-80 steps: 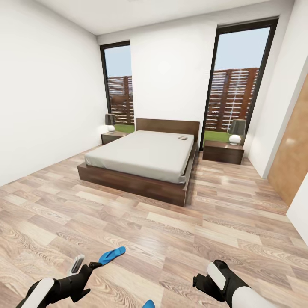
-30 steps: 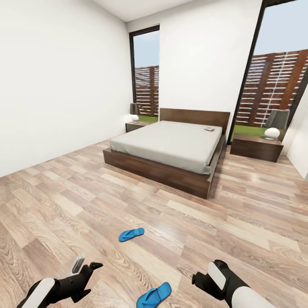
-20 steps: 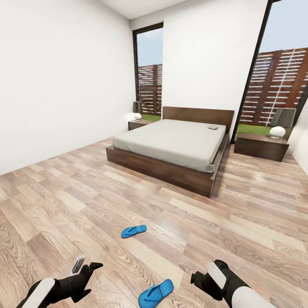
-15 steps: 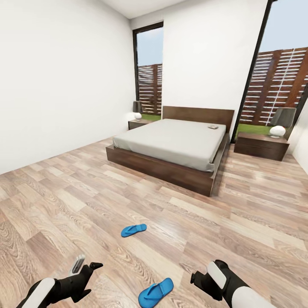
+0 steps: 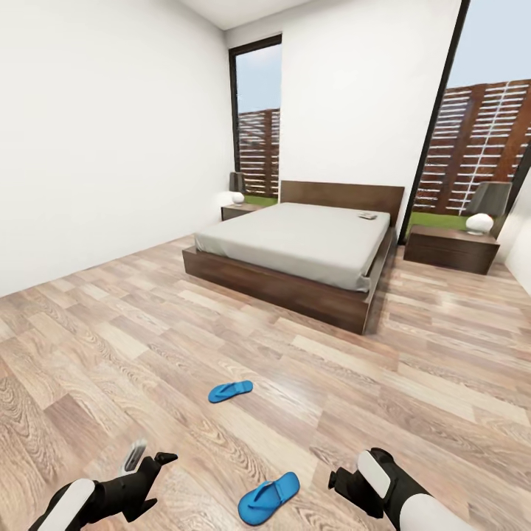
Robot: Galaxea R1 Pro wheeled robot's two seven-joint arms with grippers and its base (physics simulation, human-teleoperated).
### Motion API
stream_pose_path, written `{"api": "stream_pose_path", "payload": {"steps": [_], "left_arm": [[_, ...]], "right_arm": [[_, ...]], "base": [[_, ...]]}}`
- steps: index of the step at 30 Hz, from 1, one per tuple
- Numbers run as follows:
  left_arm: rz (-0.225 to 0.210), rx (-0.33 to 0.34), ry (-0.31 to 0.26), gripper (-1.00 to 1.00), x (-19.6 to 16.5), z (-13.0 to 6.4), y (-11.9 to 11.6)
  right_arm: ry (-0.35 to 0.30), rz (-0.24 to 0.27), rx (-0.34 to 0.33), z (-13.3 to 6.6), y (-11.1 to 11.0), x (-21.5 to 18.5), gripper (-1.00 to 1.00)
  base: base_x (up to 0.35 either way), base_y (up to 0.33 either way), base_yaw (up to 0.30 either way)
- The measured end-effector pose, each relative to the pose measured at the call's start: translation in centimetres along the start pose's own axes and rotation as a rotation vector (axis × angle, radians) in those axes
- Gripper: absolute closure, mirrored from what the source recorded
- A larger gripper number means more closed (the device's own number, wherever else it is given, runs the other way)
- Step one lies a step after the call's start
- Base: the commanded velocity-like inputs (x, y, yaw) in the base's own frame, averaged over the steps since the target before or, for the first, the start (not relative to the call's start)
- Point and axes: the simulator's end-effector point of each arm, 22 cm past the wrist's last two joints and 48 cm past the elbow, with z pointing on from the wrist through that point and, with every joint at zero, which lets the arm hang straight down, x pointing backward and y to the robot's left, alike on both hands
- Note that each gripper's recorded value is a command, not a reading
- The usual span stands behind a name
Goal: In the bedroom, move the book from the bed onto either nightstand, and place the two sandals side by side next to the bed.
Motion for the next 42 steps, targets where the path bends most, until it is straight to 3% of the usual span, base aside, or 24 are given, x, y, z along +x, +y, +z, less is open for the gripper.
{"api": "stream_pose_path", "payload": {"steps": [14,42], "left_arm": [[-0.002,-0.005,0.001,-1.00,0.3,2.0,2.9],[-0.058,-0.111,0.056,-1.00,1.7,4.8,8.6]], "right_arm": [[0.005,0.001,0.003,3.2,-1.0,1.3,-1.00],[0.122,0.013,0.065,8.0,-3.5,5.2,-1.00]], "base": [[0.000,0.000,0.166],[0.000,0.000,0.185]]}}
